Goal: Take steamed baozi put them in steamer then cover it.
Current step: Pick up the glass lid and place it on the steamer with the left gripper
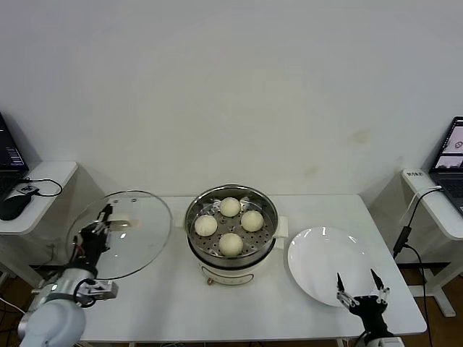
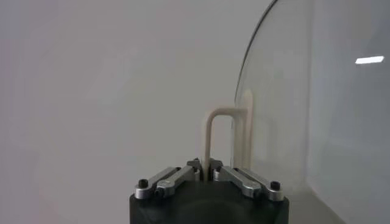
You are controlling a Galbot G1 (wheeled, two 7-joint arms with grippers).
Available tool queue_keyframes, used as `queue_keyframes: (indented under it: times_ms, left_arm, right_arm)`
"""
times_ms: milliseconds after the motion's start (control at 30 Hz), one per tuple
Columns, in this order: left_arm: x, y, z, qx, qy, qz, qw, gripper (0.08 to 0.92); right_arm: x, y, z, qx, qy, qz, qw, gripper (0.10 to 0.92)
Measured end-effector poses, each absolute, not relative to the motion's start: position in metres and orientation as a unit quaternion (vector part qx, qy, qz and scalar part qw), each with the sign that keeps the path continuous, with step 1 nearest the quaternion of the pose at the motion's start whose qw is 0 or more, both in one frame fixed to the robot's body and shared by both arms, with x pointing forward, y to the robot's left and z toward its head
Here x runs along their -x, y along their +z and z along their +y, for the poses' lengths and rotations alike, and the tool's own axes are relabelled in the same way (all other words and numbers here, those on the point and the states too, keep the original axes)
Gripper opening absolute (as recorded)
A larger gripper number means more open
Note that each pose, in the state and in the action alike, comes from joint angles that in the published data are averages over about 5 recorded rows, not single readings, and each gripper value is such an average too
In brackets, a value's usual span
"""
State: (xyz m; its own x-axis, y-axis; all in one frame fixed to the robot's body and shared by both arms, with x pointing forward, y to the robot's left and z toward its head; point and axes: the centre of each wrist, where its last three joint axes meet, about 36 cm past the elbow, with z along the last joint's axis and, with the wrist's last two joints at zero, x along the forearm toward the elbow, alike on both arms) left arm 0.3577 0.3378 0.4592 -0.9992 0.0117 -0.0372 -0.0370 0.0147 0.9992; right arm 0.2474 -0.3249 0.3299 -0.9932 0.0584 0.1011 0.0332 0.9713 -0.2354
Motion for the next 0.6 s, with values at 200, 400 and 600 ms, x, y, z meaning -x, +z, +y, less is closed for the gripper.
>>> queue_keyframes:
  times_ms: [200,400,600]
  left_arm:
    - [-0.366,0.467,0.301,-0.011,0.690,0.723,0.028,0.147]
    - [-0.379,0.469,0.261,-0.030,0.678,0.734,0.030,0.147]
    - [-0.392,0.470,0.225,-0.041,0.677,0.735,0.025,0.147]
  right_arm:
    - [-0.255,0.324,-0.319,0.022,0.126,-0.990,0.055,0.823]
    - [-0.260,0.316,-0.310,0.021,0.134,-0.989,0.058,0.823]
    - [-0.264,0.307,-0.302,0.025,0.142,-0.987,0.066,0.823]
